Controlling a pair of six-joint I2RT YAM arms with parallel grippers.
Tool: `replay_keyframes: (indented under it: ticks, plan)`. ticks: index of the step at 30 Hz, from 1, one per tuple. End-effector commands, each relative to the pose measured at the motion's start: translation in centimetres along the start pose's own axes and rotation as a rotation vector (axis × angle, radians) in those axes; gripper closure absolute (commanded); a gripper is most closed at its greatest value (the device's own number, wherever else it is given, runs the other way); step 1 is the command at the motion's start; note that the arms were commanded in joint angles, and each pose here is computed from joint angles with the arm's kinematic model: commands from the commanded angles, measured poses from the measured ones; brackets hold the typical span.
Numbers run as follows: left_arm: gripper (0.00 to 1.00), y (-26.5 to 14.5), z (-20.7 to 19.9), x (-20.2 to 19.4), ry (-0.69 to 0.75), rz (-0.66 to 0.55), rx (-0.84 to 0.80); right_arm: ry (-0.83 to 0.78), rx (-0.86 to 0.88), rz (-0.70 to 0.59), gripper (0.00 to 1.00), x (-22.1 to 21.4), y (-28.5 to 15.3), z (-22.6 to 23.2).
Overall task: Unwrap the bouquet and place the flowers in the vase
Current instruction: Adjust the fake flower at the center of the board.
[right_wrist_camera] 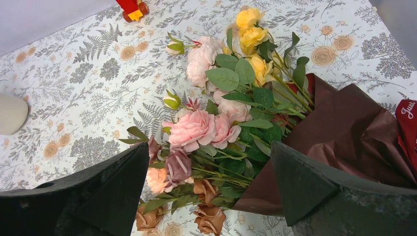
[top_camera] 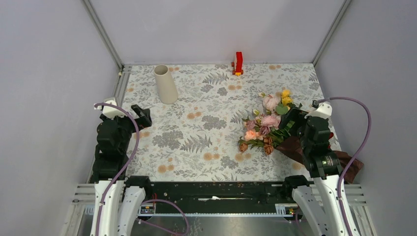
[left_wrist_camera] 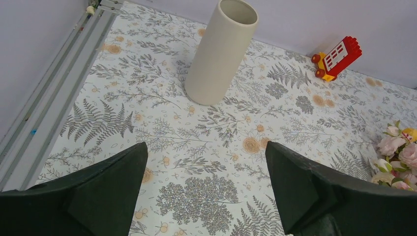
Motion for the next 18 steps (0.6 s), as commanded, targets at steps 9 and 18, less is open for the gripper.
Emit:
replay_keyframes:
  ticks: [9,18]
  plan:
    - [0.01,-0.5,0.2,1.8,-0.025,-0.094,0.052,0.026,0.024,-0.03,0.0,0.6,-0.1,0.4]
    - [0.01,-0.1,0.1,1.6,-0.046,-0.072,0.05,0.041,-0.133,0.066,0.01,-0.3,-0.2,-0.7]
Point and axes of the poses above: each gripper's point midway between its finger pads, its own y axis out along the fingers, its own z axis along the line the jaws close on, x = y × z, the point moved 9 cm from there along -y, back along the fingers, and after that the axes turned 7 degrees about y, right-handed, at the moved point
